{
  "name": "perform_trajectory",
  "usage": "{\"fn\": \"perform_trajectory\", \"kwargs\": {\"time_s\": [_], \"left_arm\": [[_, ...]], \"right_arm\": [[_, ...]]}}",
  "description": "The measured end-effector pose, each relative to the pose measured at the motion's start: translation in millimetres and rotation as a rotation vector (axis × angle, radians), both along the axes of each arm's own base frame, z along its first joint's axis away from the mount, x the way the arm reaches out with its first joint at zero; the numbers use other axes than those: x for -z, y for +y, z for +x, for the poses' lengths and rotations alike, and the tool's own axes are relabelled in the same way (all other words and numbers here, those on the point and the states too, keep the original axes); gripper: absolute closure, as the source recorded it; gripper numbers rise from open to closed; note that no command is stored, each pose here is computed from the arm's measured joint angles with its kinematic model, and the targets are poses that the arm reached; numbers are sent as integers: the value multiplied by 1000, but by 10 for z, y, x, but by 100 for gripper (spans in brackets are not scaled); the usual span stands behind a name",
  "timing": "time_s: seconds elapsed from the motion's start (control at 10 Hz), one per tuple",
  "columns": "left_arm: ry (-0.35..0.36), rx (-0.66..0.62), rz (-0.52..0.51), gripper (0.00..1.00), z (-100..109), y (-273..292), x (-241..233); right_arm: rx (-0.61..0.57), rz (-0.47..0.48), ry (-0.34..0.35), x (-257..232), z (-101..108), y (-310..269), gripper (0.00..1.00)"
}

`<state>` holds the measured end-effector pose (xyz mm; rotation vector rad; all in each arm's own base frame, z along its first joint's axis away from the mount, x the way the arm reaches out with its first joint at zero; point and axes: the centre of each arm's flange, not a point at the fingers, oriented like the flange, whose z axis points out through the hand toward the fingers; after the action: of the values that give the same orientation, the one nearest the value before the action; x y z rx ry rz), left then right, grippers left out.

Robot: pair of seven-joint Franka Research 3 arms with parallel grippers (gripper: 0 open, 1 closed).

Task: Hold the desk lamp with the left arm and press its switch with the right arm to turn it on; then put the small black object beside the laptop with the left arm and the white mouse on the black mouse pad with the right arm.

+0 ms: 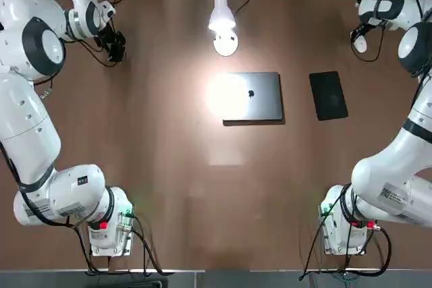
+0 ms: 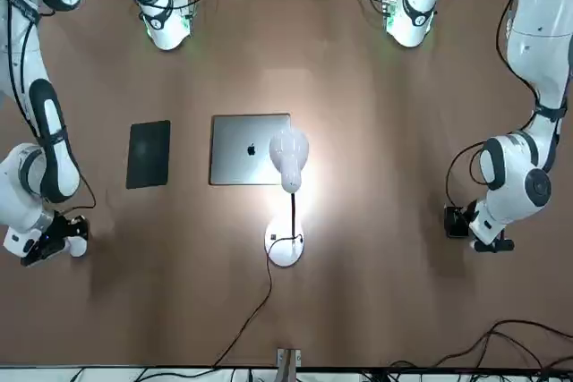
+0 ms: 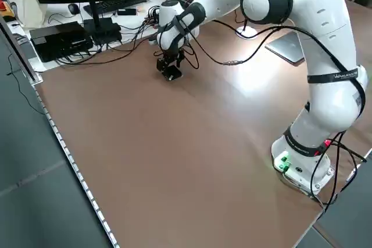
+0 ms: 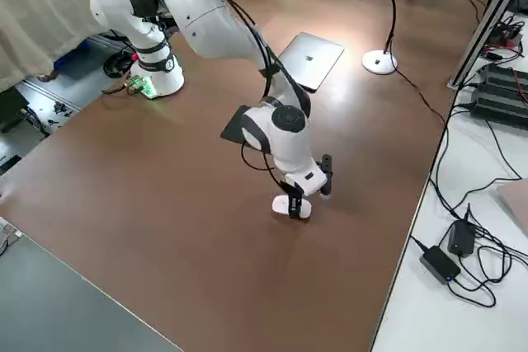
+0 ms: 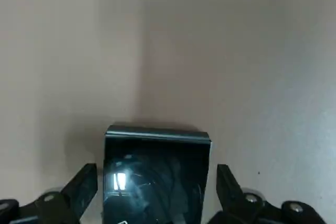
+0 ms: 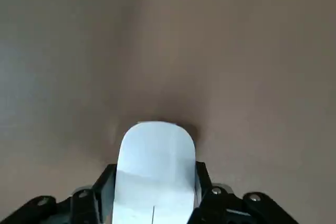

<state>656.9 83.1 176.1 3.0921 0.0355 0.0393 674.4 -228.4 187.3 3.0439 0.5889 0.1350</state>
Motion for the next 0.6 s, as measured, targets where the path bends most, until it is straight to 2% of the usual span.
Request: {"fn": "perform_trajectory", "kwargs": {"time_s": [0.2, 0.3, 0.4, 0.6], "left_arm": [[1, 2, -1, 3, -2, -18, 32], [1, 4, 0, 14, -1, -24, 37], [-2, 5, 1, 20, 3, -23, 27], [-3, 6, 2, 20, -7, -30, 3]], "right_arm": [[24, 30, 33, -157, 62, 286, 36], [46, 37, 38, -315, 85, 504, 36], [76, 39, 41, -473, 35, 753, 36], [149, 43, 59, -746, -277, 1307, 36]]}}
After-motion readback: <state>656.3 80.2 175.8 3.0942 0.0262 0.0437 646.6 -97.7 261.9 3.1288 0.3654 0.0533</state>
